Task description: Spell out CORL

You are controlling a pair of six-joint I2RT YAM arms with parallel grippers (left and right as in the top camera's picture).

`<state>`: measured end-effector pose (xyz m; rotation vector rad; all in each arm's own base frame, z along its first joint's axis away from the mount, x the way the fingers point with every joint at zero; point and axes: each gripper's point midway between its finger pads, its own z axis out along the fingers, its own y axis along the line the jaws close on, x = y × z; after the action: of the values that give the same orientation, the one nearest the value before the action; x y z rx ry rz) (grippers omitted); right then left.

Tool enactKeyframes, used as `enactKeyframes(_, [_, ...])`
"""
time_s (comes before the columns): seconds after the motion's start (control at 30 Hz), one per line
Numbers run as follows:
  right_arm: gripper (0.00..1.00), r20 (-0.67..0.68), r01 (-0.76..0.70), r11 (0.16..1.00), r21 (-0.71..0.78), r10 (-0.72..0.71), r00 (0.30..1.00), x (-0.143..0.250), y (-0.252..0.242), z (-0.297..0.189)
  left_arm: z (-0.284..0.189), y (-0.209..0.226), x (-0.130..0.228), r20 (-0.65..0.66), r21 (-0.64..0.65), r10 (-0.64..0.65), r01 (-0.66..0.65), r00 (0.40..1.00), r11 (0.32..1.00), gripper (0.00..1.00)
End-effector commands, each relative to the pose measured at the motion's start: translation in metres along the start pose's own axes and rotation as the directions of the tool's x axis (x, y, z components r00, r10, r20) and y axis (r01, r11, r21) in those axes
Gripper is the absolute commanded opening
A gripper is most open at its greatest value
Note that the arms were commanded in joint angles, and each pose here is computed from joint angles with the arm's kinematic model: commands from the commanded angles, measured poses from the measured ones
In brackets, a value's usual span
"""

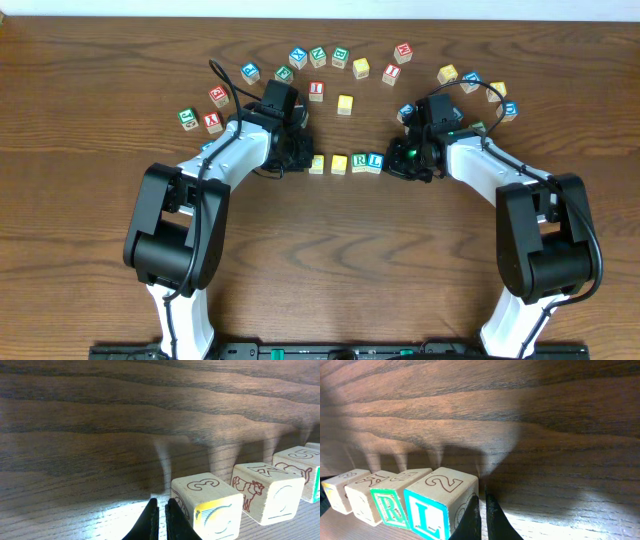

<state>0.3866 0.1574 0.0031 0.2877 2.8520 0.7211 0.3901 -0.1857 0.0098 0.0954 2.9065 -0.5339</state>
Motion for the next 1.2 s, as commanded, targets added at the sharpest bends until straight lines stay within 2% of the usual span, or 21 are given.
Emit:
enactKeyframes(0.0, [0.01,-0.027,0.050,0.999,0.015,-0.050,0.998,0.008,-0.006,0.010,0.002,-0.002,0.003,-0.007,0.009,0.015,-0.015,1.000,1.000,0.07])
enactKeyframes(0.57, [0.01,-0.021,0.153,0.988,-0.002,-0.153,0.988,0.007,0.000,0.011,0.006,-0.020,0.004,0.002,0.024,0.061,-0.061,0.998,0.998,0.07])
enactKeyframes(1.17, [0.01,-0.008,0.361,0.932,-0.033,-0.361,0.932,0.008,0.027,0.013,0.006,-0.023,-0.001,0.027,0.032,0.068,-0.069,0.997,0.997,0.07])
